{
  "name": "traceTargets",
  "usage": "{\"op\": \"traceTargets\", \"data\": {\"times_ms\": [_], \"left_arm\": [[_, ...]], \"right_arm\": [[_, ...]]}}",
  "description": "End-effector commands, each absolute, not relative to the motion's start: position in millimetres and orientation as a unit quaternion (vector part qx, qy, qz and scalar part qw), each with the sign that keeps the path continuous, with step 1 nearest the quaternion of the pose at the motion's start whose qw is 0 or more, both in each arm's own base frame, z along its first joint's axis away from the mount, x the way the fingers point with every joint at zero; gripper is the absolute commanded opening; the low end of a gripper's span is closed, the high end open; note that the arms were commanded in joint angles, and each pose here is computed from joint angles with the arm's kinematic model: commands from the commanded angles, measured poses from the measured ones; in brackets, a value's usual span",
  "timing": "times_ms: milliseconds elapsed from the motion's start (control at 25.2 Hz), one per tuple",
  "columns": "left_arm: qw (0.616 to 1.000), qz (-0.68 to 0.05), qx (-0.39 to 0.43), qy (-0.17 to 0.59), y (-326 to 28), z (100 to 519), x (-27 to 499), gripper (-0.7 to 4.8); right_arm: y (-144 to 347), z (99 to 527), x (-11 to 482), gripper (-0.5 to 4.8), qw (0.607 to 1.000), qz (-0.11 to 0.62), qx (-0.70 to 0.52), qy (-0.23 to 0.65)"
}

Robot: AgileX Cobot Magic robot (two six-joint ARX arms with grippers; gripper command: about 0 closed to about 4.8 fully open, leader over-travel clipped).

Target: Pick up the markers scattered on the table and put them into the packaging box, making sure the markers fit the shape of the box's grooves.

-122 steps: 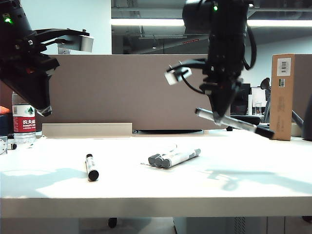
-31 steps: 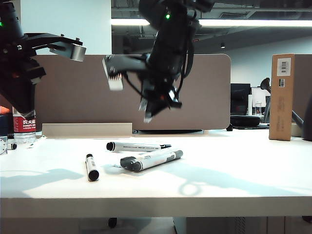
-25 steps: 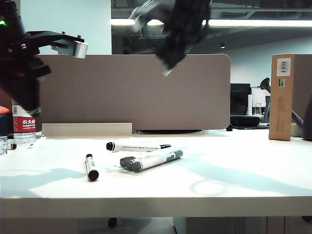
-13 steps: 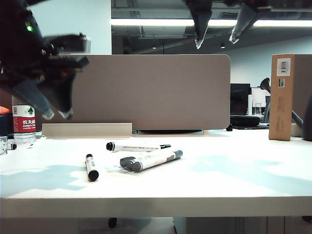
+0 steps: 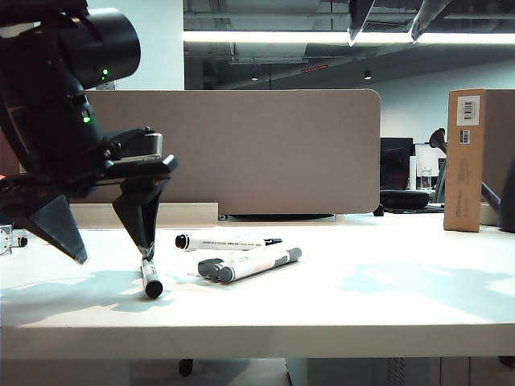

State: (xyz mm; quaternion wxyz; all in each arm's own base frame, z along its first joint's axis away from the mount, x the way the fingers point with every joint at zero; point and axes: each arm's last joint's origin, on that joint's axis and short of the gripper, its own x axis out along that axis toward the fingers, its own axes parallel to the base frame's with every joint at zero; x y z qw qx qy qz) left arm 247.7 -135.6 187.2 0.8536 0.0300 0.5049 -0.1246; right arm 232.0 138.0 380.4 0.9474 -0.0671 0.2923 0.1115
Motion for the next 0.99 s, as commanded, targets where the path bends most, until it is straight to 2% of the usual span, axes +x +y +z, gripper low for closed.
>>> {"op": "traceTargets", "data": {"times_ms": [40, 239, 398, 636, 994], "left_arm": [[0.855, -0.118, 0.017, 0.505, -137, 188, 249, 4.03], [0.85, -0.11, 0.01, 0.516, -139, 177, 253, 4.03], [0.826, -0.119, -0.023, 0.551, -143, 163, 255, 4.03], [0.827, -0.111, -0.074, 0.545, -146, 164, 258, 4.03], [0.83, -0.122, -0.083, 0.538, -147, 165, 260, 3.94]], "right_arm": [[135, 391, 227, 4.15, 0.956, 0.116, -0.06, 0.262], [128, 394, 227, 4.15, 0.959, 0.108, -0.06, 0.256], [125, 394, 227, 4.15, 0.958, 0.106, -0.059, 0.259], [125, 394, 227, 4.14, 0.957, 0.106, -0.061, 0.263], [124, 392, 226, 4.14, 0.955, 0.106, -0.064, 0.27]]}}
